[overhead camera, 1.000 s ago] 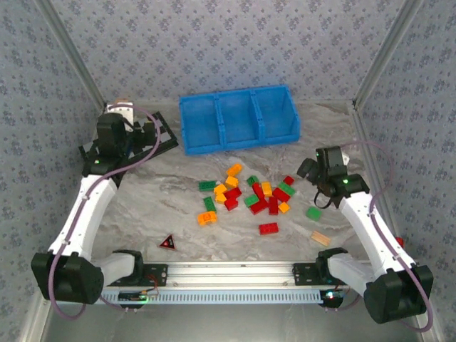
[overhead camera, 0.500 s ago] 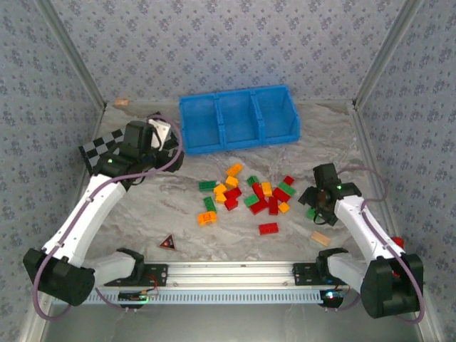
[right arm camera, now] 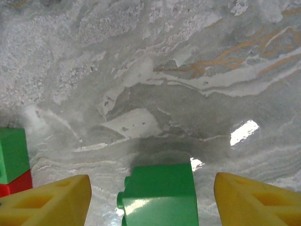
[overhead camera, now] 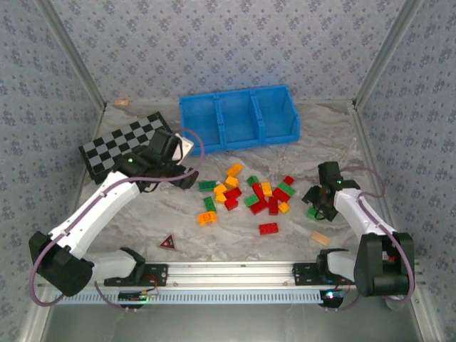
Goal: Sort the legos into containers by color
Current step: Pick up the lego from the bottom-right of the table.
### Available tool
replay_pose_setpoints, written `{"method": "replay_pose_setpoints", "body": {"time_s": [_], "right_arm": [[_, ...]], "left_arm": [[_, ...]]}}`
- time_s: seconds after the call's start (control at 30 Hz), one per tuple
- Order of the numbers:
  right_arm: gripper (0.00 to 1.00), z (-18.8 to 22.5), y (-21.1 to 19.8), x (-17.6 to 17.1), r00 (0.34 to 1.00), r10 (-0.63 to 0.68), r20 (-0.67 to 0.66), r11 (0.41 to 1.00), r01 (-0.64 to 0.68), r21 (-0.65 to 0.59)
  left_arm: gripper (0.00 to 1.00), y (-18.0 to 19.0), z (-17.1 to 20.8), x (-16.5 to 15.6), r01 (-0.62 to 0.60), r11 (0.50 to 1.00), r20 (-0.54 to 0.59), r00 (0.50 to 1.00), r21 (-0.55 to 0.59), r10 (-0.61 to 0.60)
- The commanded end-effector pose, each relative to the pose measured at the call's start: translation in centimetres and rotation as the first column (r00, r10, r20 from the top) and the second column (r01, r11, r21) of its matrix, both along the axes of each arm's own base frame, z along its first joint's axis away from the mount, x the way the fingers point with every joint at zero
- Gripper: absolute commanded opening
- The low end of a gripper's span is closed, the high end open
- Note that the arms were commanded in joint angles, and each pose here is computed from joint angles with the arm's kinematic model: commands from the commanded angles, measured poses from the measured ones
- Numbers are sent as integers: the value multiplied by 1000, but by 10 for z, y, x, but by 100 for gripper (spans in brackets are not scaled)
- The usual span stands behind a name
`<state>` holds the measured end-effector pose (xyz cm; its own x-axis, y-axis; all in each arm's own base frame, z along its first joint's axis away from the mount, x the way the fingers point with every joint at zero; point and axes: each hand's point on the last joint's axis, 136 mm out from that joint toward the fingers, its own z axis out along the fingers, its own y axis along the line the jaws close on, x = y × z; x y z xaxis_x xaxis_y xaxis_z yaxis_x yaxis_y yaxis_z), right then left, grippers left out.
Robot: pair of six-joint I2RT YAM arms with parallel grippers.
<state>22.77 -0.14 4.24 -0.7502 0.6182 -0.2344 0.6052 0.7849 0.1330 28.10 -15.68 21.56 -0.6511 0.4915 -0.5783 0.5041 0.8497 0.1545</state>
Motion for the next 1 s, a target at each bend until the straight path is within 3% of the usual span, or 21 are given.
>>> {"method": "replay_pose_setpoints", "body": {"time_s": [0.0,0.27,0.7,0.87,0.97], "right_arm": [[69,-10,1,-3,1000,24,-13,999,-24,22],[63,-19,3,0,999,40,-15,998,-39,46],[41,-32,8,1,993,95,-66,993,-90,76],[38,-6,9,9,992,120,-28,991,-117,66],[37,31,4,24,989,140,38,990,-141,24]], "left_arm": [[97,-5,3,-7,16,999,-11,1000,46,-16],[97,-47,-17,-22,118,989,-65,992,95,-112],[97,-125,-39,-64,228,973,-146,964,27,-222],[97,-148,-48,-78,227,974,-167,959,-25,-228],[97,-170,-57,-96,296,952,-165,938,-73,-305]]}}
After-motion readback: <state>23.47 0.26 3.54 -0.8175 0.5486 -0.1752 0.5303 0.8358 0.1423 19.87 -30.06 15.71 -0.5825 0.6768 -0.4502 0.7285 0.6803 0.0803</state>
